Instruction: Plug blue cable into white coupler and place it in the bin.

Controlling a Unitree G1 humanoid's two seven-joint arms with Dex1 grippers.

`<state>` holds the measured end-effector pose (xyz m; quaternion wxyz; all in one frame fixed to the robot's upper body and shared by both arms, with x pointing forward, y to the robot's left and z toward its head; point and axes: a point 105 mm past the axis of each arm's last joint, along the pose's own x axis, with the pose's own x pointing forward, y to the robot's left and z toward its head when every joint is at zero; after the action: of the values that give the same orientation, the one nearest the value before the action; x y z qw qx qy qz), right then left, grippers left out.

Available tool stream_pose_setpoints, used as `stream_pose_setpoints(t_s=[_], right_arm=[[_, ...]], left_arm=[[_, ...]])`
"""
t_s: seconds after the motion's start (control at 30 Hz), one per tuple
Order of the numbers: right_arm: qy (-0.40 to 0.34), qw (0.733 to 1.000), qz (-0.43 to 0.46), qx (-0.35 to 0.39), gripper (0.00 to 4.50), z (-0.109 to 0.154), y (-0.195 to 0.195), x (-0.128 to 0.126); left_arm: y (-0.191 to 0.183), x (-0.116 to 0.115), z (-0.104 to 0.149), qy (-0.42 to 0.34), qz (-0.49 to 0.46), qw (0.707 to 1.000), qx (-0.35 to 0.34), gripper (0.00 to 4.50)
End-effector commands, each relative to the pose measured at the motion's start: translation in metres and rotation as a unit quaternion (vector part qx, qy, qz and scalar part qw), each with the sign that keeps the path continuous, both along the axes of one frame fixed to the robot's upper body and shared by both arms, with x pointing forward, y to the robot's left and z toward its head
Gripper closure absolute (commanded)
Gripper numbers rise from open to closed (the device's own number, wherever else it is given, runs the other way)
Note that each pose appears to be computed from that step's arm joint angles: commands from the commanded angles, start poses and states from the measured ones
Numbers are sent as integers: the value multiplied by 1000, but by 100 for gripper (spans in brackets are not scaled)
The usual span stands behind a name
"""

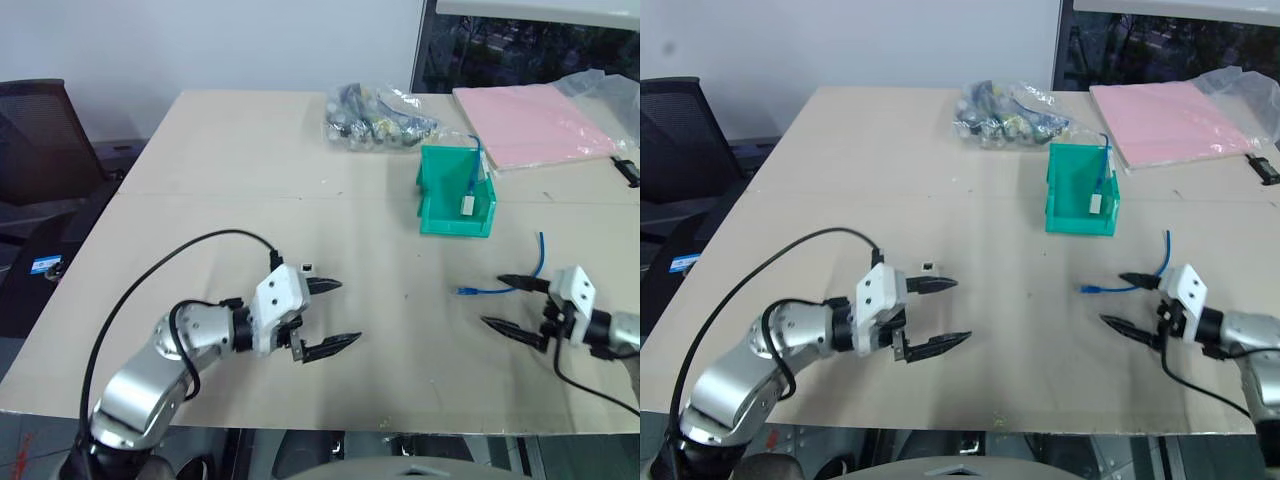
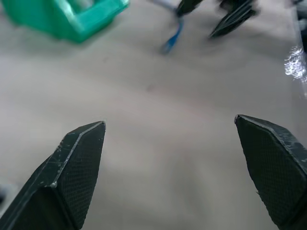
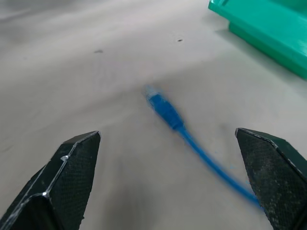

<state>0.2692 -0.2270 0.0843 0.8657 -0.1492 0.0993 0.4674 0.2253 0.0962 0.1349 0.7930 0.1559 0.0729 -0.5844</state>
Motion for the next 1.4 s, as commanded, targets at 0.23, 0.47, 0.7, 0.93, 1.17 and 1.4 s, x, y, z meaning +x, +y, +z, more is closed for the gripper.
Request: stream_pose_setpoints(t_s=[0.23, 0.47, 0.7, 0.93, 1.17, 1.4], right_arm=[[23, 993, 91, -67, 181, -5, 22, 20], [13, 989, 138, -59, 445, -1, 50, 27], [13, 981, 188, -46, 445, 7, 106, 41], [16, 977, 209, -35, 222, 17, 118, 44], [-11, 990, 139, 11, 1, 39, 69, 21], [7, 997, 62, 52, 1, 37, 43, -21]], left_arm=[[-4, 14, 19, 11, 14, 1000, 6, 0], [2, 18, 20, -2, 34, 999, 20, 0], [1, 19, 14, -6, 26, 999, 32, 0], [0, 25, 1, 18, 31, 999, 18, 0], [-26, 48, -5, 15, -16, 1000, 16, 0], [-40, 72, -17, 6, -97, 992, 85, 0]])
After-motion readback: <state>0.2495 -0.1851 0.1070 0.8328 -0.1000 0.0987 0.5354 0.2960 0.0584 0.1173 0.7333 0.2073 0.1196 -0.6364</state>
